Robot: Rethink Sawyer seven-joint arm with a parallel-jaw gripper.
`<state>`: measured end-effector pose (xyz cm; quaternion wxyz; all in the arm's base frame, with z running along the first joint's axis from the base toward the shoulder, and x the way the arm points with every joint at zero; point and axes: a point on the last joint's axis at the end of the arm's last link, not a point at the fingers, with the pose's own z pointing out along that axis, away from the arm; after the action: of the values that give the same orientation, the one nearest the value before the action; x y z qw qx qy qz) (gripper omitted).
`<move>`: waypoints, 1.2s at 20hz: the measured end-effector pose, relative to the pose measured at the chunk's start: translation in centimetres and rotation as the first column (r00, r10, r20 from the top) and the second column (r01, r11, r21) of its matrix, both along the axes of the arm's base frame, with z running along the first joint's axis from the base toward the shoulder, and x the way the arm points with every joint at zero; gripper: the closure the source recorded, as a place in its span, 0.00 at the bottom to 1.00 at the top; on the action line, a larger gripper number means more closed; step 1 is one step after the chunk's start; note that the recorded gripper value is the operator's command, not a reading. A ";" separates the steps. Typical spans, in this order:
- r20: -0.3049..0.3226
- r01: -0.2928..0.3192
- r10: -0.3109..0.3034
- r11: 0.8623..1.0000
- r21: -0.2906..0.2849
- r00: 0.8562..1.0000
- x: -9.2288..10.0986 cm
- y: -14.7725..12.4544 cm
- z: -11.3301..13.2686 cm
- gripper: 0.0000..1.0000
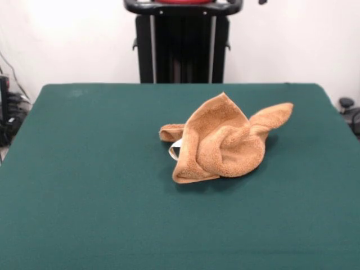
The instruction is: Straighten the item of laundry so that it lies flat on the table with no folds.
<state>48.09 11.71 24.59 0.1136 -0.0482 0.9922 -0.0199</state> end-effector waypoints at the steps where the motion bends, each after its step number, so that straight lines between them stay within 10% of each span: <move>1: 0.012 0.008 -0.008 1.000 -0.001 1.000 0.2 -0.4 0.1 0.00; 24: 0.225 0.155 -0.153 0.988 0.009 0.962 3.5 -8.5 0.6 0.00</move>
<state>51.60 3.17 25.18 0.2231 0.0312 0.9735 -0.0382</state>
